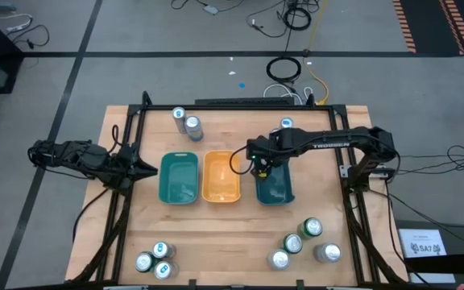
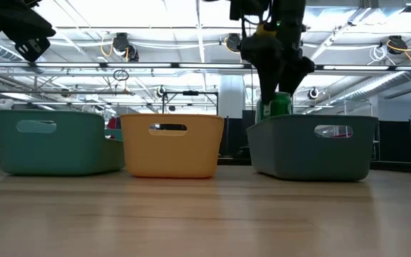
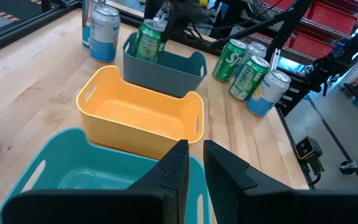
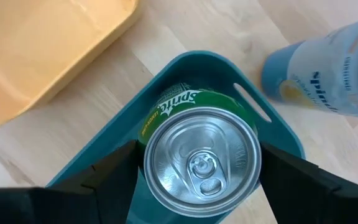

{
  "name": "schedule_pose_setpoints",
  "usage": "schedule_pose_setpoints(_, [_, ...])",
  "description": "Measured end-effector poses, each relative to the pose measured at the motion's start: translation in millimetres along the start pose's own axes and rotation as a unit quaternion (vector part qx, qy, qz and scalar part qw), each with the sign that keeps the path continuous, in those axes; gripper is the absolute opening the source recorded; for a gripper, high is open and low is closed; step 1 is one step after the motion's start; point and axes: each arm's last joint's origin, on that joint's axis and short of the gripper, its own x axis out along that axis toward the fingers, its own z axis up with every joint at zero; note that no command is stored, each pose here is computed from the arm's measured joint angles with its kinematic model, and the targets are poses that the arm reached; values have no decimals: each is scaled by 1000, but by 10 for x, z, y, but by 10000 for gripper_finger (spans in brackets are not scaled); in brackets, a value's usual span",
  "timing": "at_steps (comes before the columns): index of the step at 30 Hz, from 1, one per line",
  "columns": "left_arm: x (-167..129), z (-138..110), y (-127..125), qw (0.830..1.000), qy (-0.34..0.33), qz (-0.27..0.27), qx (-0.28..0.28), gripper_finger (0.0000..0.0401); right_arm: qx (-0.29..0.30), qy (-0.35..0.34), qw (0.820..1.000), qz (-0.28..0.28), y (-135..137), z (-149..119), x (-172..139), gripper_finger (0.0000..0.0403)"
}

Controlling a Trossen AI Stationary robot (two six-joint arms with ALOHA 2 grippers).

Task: Sort soda cans
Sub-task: Put the green soda can into the blue bin

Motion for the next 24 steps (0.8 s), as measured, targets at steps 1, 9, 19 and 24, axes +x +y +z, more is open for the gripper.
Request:
schedule_pose_setpoints(1, [0,0,0,1000,0,0,0,59,1,3,1000,-2,9,4,27,284])
schedule_pose_setpoints(9, [0,0,0,1000,0,0,0,59,2,18,1000,-14,46,18,152,284])
schedule_pose_setpoints(19, [0,0,0,1000,0,0,0,59,30,19,999,-15,46,18,156,298])
schedule_pose_setpoints(24, [0,0,0,1000,0,0,0,59,9,20,1000,-14,48,18,157,340])
